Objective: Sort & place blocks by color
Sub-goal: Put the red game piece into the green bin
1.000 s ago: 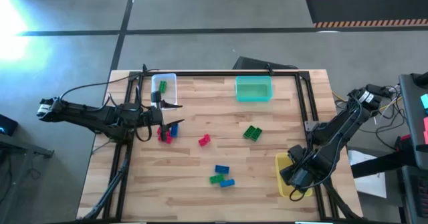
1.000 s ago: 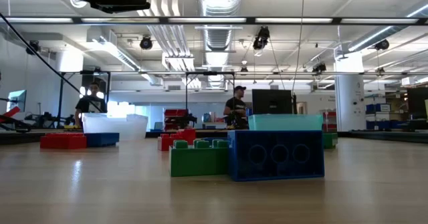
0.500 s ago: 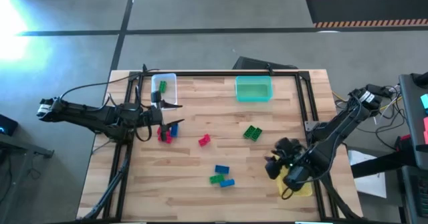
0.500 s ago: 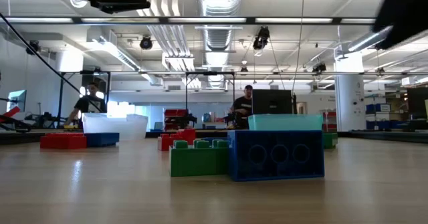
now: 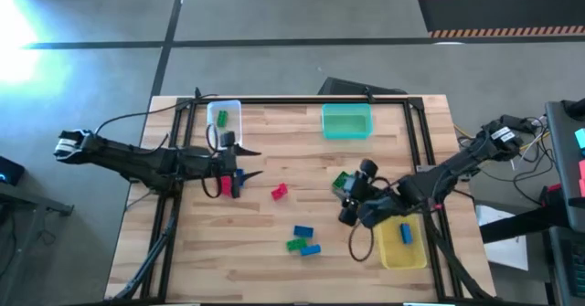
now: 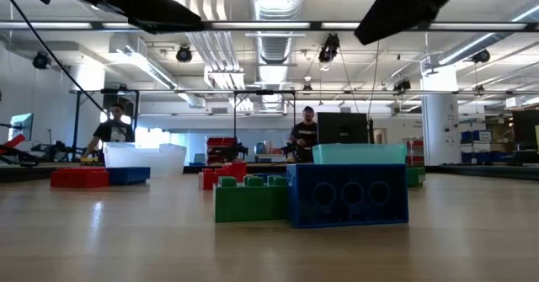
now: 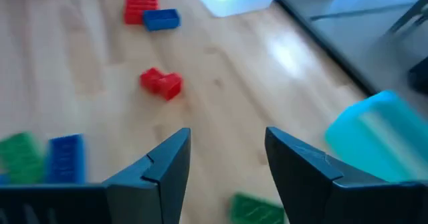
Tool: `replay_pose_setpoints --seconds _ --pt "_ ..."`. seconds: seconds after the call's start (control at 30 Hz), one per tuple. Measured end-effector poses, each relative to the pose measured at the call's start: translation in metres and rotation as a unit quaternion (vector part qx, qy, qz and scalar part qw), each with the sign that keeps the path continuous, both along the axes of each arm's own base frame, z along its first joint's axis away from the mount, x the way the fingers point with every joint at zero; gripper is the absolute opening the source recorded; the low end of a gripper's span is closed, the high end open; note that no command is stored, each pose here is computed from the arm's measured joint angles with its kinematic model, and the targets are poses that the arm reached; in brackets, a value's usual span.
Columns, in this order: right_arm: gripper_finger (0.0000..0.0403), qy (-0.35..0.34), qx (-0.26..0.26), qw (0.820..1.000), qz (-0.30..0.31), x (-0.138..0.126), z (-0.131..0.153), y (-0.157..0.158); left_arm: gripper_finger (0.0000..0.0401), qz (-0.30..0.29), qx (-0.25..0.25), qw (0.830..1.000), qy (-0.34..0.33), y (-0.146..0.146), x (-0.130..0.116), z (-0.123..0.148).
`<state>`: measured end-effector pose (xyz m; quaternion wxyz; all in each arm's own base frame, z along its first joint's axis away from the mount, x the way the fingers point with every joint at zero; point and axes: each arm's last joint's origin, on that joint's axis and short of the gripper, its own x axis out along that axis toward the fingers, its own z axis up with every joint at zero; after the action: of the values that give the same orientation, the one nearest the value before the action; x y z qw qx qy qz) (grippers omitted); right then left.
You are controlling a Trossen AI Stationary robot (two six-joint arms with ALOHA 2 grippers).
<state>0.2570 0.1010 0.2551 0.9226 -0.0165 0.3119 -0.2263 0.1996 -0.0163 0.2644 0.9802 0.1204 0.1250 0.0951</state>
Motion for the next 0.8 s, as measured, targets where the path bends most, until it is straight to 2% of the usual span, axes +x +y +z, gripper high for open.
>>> replay_pose_setpoints --seconds 0.1,0.2,0.37,0.6,0.8 --pt "0.0180 -0.004 -0.025 1.000 0.001 0.008 -0.005 -0.014 0.0224 0.001 -0.005 1.000 0.009 -0.001 0.004 -0.004" --pt "0.0180 -0.002 -0.033 0.999 0.028 0.013 -0.012 -0.024 0.0224 0.005 -0.023 1.000 0.017 -0.001 0.007 -0.009" --pt "0.0179 -0.015 -0.051 0.997 0.047 0.011 -0.021 -0.035 0.0224 0.019 -0.074 0.997 0.026 -0.002 0.011 -0.015" --pt "0.0178 -0.105 -0.062 0.991 0.056 -0.006 -0.028 -0.045 0.0224 0.030 -0.126 0.989 0.065 -0.005 0.023 -0.032" --pt "0.0178 -0.173 -0.071 0.980 0.062 -0.023 -0.024 -0.050 0.0224 0.009 -0.127 0.985 0.120 -0.011 0.045 -0.049"
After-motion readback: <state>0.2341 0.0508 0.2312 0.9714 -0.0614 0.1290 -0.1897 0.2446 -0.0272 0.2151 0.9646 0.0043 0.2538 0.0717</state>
